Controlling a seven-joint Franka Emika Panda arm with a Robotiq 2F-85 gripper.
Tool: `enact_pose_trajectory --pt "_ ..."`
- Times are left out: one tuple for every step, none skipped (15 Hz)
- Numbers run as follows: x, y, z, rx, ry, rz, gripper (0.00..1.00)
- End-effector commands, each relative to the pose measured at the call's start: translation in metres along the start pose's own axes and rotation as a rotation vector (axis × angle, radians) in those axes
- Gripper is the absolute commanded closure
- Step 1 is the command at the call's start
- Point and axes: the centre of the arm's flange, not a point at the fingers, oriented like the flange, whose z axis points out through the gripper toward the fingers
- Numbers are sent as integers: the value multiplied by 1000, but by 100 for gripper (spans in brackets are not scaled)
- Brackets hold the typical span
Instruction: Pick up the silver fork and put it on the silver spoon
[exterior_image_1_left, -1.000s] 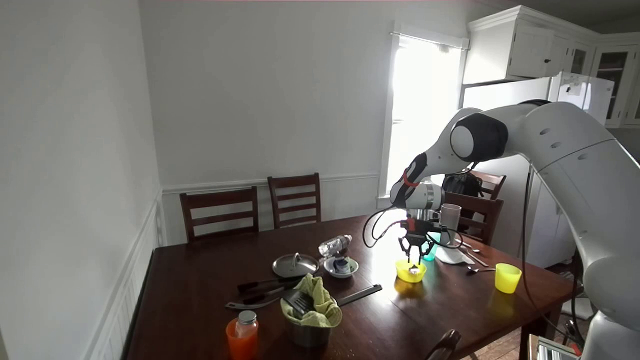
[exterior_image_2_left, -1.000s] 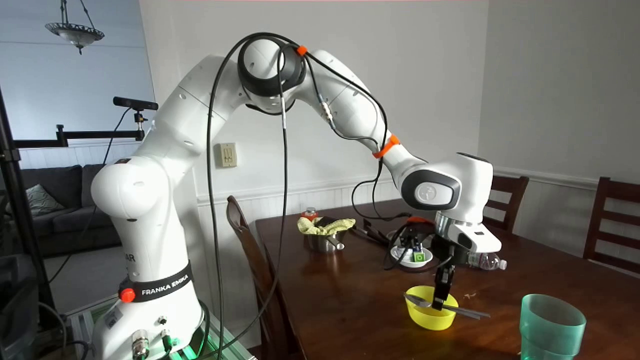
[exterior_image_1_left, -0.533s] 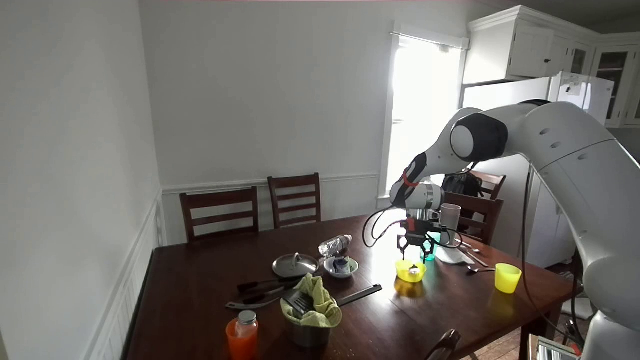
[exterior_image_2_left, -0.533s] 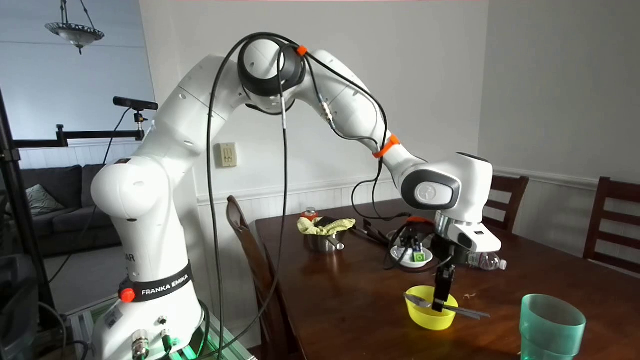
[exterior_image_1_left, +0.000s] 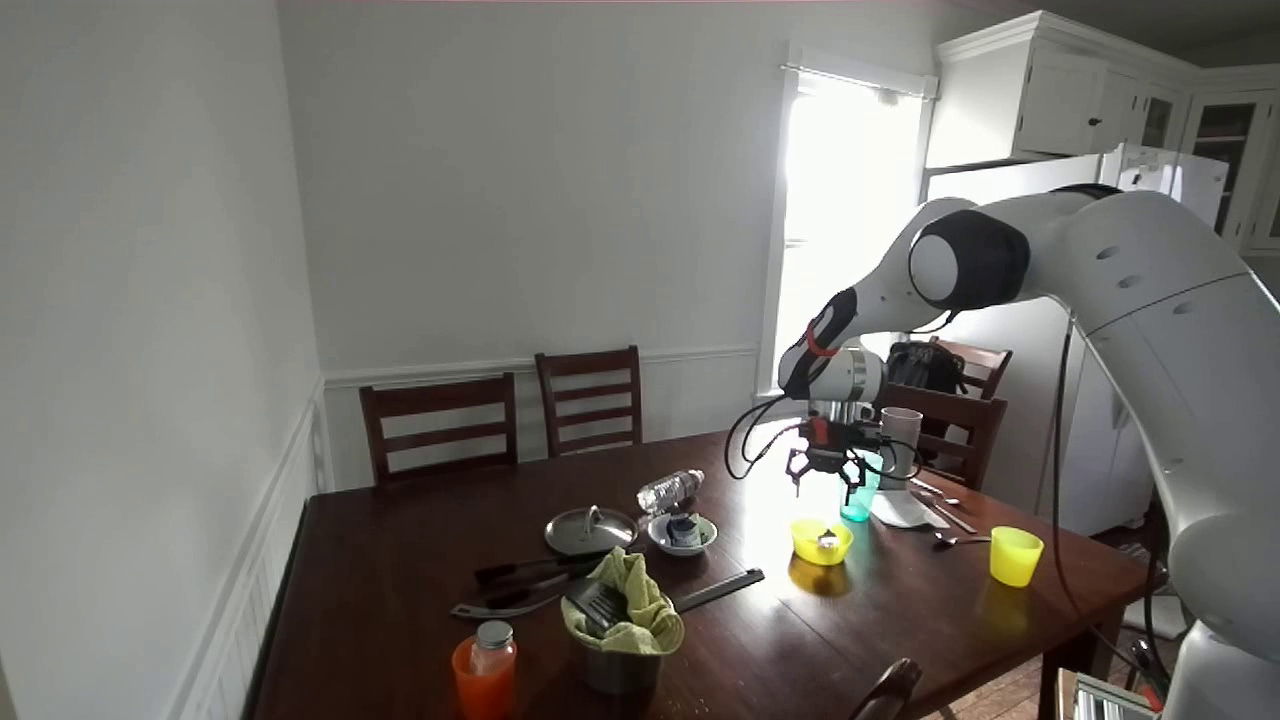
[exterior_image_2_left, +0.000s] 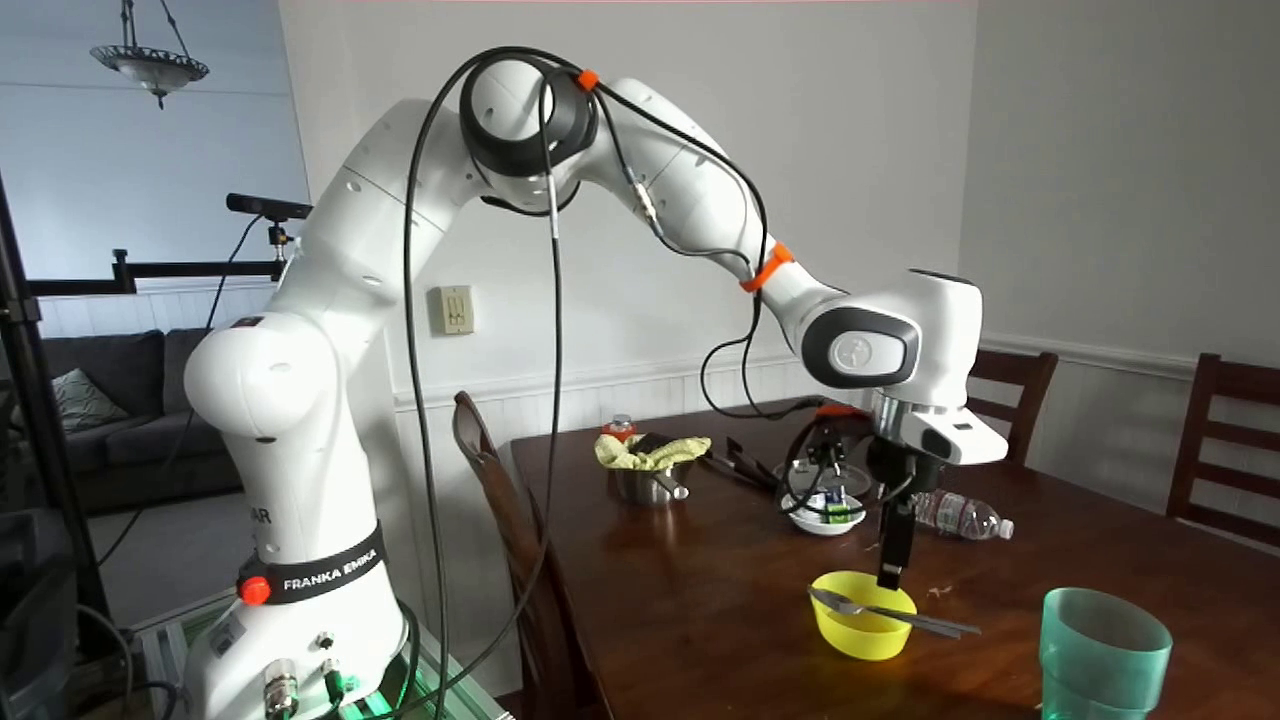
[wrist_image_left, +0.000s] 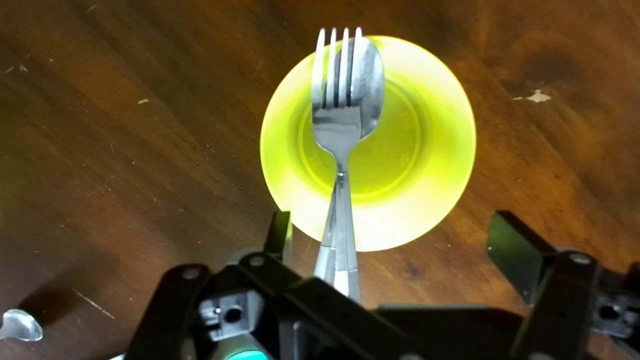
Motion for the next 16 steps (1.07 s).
enact_pose_trajectory --pt "-16 4 -37 -3 33 -25 0" --pt "-16 4 -45 -4 44 -32 0" --pt "-17 3 -54 -7 57 -39 0" --pt "-18 3 -62 -14 65 -48 0" --pt "-19 2 -69 -17 75 -55 0" --pt "-19 3 -74 -21 83 -62 0" --pt "-19 2 -80 -27 91 -72 0" --pt "-20 2 -83 -31 98 -79 0" --pt "-21 2 -87 -36 102 -86 0" --pt "-22 3 -89 -40 106 -93 0" --pt "-22 3 -91 -43 110 -99 0" --pt "-9 -5 -82 -25 110 -89 0" --pt "-10 -5 -84 -27 112 -93 0" --pt "-10 -6 -85 -27 114 -94 0" --pt "-10 -6 -85 -27 114 -94 0" --pt "-10 -6 -85 -27 114 -95 0"
